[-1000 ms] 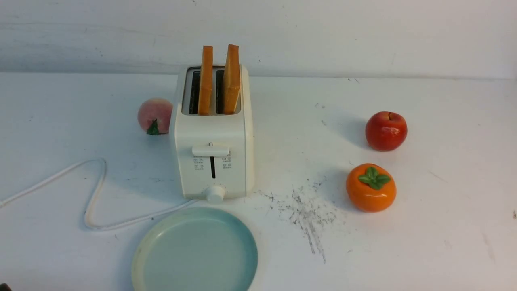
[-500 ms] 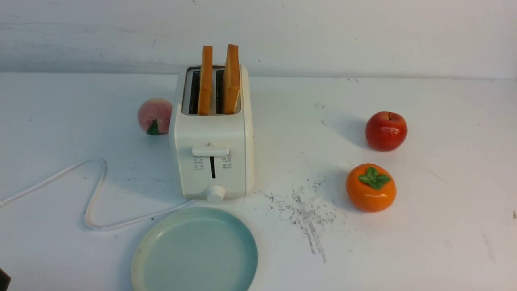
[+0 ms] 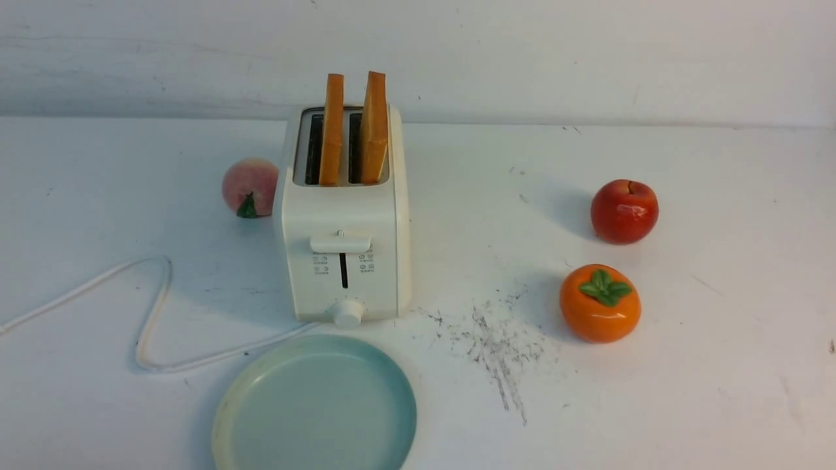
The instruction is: Take toasted bread from bread machine on white table place on plate.
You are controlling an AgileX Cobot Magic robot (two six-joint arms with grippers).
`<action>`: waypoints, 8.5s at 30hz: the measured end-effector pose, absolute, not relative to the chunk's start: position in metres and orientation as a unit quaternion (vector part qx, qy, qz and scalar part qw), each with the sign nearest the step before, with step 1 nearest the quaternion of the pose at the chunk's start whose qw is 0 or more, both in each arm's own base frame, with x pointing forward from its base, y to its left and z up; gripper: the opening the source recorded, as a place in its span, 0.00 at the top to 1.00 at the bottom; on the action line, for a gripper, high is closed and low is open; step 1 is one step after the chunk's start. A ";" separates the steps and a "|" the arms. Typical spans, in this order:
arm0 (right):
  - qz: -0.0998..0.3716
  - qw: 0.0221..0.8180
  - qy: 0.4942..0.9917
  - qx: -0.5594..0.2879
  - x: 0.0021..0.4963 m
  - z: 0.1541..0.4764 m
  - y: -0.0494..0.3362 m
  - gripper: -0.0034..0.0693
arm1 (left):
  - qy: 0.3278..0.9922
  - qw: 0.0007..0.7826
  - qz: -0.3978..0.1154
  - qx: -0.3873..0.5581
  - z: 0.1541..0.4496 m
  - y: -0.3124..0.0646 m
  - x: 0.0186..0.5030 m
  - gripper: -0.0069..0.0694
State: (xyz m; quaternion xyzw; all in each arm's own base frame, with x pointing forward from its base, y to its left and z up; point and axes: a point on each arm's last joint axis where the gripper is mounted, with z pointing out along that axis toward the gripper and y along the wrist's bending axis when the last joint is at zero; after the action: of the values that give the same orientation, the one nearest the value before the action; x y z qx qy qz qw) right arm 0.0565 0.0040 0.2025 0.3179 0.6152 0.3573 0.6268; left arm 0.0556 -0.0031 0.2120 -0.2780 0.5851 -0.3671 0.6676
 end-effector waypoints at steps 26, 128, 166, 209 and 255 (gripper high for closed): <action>0.331 0.331 0.884 -0.017 0.133 0.315 0.054 0.95 | 0.899 0.377 -0.173 -0.143 0.344 -0.022 0.122 0.93; 0.302 0.327 0.895 0.007 0.141 0.294 0.048 0.79 | 0.924 0.270 -0.264 -0.056 0.164 -0.091 0.230 0.49; 0.261 0.368 0.878 -0.159 0.345 0.362 0.233 0.52 | 0.885 0.427 -0.184 -0.029 0.287 -0.025 0.061 0.93; 0.322 0.195 0.852 -0.365 0.276 0.405 0.254 0.79 | 0.845 0.524 -0.102 -0.032 0.290 0.004 0.019 0.93; 0.262 0.151 0.877 -0.374 0.326 0.296 0.260 0.13 | 0.865 0.491 -0.095 -0.035 0.283 0.005 0.016 0.93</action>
State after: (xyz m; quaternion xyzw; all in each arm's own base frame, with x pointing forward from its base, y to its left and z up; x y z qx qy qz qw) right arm 0.3259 0.2598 0.2963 -0.3738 0.8768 0.2623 0.1509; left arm 0.0163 0.0049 0.2834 -0.0350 0.8651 -0.0945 0.4913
